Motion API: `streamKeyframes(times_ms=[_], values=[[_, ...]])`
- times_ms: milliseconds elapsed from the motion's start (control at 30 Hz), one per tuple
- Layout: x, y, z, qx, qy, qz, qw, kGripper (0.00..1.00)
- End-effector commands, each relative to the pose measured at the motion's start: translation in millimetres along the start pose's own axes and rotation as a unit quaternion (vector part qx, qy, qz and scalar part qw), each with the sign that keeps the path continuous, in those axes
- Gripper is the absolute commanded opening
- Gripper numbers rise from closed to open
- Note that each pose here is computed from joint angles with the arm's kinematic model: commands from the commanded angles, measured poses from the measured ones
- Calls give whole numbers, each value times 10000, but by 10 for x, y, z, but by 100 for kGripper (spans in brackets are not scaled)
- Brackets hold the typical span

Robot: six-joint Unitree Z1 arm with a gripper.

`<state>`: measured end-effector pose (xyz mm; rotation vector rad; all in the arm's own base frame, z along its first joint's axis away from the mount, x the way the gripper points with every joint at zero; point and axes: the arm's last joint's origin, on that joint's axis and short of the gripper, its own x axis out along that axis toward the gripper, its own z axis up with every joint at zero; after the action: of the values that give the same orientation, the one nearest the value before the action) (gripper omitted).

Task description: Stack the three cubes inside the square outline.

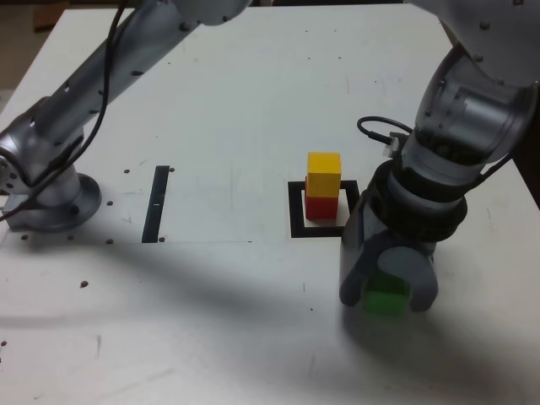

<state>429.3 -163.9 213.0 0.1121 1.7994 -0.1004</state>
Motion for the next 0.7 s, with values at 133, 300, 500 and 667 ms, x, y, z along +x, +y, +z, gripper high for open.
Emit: streamKeyframes(times_ms=[133,300,500,667], values=[[8,7,15,21,-3,8,10000,27],[-27,10,-12,73,-7,16,10000,27],[-231,49,-189,175,-100,107,9997,27],[-463,101,-439,255,-256,207,9991,27]])
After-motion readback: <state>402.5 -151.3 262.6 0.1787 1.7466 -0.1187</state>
